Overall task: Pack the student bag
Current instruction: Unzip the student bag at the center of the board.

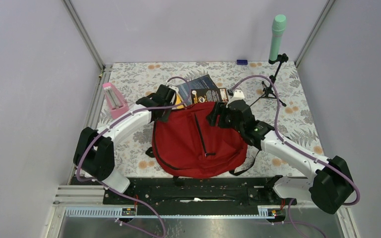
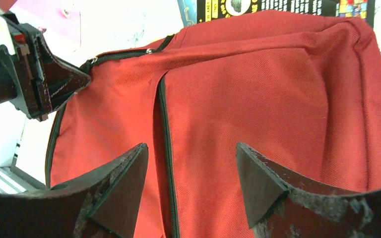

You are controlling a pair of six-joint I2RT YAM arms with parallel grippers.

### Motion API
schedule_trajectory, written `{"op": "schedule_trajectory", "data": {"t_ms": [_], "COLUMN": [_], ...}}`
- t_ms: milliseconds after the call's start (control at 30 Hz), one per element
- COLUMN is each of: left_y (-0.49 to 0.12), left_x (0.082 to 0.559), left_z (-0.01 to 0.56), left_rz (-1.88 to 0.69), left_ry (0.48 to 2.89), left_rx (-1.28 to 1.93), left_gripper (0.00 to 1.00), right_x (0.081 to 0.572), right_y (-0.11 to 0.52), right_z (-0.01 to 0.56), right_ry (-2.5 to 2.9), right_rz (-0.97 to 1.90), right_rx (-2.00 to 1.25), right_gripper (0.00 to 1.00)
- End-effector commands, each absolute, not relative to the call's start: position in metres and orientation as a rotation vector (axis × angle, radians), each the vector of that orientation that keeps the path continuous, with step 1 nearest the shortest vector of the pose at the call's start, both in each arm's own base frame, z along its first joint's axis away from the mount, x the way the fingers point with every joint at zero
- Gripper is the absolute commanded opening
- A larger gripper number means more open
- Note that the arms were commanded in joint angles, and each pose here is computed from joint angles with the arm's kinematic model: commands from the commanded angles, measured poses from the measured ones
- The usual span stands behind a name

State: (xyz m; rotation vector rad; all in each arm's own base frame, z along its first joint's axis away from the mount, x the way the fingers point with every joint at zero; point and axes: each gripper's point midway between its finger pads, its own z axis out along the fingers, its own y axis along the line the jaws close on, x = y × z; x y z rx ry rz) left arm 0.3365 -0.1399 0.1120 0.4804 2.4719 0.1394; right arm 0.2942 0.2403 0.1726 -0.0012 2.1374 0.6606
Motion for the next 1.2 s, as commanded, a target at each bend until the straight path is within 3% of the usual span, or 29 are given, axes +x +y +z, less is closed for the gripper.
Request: {"op": "schedule_trajectory", "data": {"t_ms": [0, 200, 633, 900, 1167], "left_y": [-0.145, -0.143, -0.139, -0.135, -0.134], "left_x": [0.348, 0.349, 0.347, 0.345, 0.344], "left_z": [0.126, 0.134, 0.161, 0.164, 0.170], "left_rz": [0.168, 0.192, 0.155, 0.171, 0.162], "left_ry": [2.414, 2.387, 2.296, 2.286, 2.263], "left_rx": [0.468, 0.447, 0.369, 0.359, 0.334], "left_gripper": [0.15, 0.00, 0.00, 0.00, 0.00], "right_x": [0.294, 0.287, 0.283, 0.310, 0.333], "right_y": [0.256, 0.270, 0.301, 0.312, 0.318], "right_z": [0.183, 0.175, 0.155, 0.157, 0.144], "right_ry": [2.101, 2.116, 2.124, 2.098, 2.074], "right_rz": [0.675, 0.552, 0.361, 0.200, 0.093], "right_rx": [-0.052, -0.155, -0.298, -0.342, -0.315], "right_gripper": [0.72, 0.73, 0.70, 0.74, 0.70]}}
